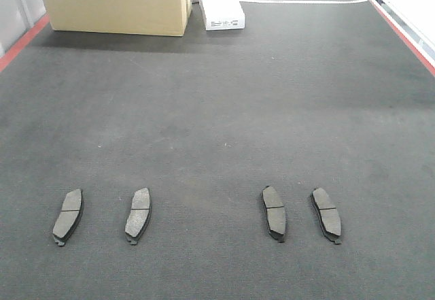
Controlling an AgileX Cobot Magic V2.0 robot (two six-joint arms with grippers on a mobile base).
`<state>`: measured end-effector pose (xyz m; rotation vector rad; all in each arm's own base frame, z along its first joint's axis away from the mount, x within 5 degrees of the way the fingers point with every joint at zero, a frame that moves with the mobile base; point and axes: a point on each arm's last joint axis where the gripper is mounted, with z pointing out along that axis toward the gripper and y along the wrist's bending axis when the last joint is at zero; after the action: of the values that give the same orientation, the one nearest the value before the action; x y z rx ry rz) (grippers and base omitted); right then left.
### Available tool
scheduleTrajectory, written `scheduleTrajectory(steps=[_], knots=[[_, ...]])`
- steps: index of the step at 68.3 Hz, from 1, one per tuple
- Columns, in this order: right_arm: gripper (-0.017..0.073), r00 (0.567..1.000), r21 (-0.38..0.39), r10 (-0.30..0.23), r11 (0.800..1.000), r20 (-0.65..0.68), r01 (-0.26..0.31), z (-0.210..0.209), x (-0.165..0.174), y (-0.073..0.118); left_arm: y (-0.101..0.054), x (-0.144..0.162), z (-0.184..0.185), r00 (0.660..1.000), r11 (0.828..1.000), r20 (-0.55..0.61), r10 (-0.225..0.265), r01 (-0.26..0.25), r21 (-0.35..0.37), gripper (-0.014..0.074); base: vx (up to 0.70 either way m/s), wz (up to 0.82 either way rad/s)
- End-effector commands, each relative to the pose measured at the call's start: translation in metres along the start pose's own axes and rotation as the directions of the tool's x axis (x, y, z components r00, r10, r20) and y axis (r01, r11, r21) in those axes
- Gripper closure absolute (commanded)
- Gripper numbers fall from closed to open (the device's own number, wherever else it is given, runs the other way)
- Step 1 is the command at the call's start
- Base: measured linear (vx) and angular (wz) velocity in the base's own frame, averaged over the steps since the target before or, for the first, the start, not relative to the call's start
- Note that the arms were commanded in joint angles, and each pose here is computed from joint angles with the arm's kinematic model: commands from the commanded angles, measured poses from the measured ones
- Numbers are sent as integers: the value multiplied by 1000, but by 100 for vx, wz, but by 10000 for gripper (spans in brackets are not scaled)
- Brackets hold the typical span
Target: Move and align brake pads A on conveyor
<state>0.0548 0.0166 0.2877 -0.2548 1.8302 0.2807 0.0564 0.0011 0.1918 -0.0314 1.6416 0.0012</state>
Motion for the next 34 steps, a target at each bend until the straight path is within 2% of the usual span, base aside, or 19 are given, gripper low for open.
scheduleTrajectory(steps=[1,26,31,34], knots=[[571,995,-12,-13,1000,95,14,-3,-15,2,0,-2,0,997,1000,78,-14,14,3,601,0,0],[571,995,-11,-14,1000,95,15,-3,-15,1,0,-2,0,997,1000,78,-14,14,3,599,0,0],[571,993,23,-41,999,114,39,-5,-16,-1,0,-2,0,997,1000,78,-14,14,3,599,0,0],[571,990,71,-57,996,130,48,-6,-17,-3,0,-2,0,997,1000,78,-14,14,3,599,0,0]])
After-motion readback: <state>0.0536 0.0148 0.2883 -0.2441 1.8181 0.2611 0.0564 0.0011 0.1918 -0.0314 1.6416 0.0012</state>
